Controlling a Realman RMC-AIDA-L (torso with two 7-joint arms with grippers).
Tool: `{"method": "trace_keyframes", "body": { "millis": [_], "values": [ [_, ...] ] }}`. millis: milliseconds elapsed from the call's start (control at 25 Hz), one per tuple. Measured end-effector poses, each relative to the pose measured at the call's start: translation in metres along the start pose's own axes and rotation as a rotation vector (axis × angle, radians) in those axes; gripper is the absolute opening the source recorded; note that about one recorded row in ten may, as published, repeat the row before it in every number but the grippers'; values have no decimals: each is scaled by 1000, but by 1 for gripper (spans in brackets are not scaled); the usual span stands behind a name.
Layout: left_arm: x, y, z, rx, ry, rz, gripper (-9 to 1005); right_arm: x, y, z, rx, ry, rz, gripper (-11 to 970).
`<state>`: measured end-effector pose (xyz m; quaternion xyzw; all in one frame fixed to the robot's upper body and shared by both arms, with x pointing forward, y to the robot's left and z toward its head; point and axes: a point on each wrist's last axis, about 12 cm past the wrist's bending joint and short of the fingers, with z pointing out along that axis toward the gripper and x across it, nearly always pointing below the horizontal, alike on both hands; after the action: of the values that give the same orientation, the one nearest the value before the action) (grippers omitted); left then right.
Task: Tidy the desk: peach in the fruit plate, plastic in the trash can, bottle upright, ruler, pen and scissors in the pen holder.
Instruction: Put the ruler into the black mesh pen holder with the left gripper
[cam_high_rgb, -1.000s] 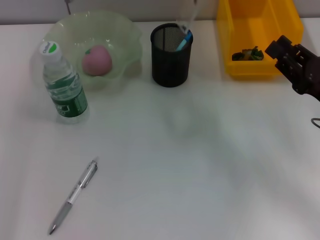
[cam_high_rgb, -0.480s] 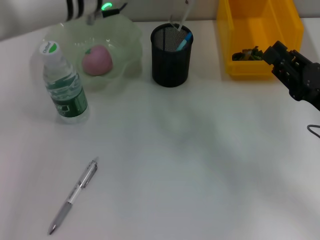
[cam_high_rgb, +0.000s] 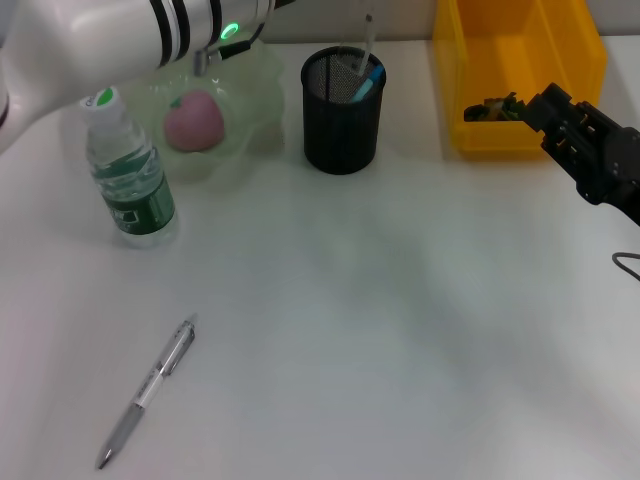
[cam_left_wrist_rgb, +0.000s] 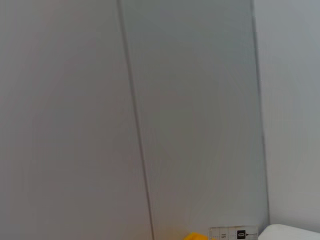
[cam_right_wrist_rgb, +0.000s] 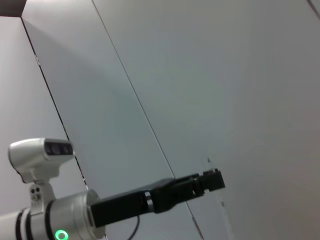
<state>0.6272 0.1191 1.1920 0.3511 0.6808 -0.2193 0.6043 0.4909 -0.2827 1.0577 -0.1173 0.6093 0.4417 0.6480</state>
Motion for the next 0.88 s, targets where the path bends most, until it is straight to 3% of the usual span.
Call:
{"method": "trace_keyframes", "body": {
  "millis": [400,880],
  "values": [
    [15,1,6,-35,-1,-57,390,0,1,0,-8,-1,1,378],
    [30,5,5,-49,6,-45,390,1,1,5,-17,-2,8,377]
  ]
}}
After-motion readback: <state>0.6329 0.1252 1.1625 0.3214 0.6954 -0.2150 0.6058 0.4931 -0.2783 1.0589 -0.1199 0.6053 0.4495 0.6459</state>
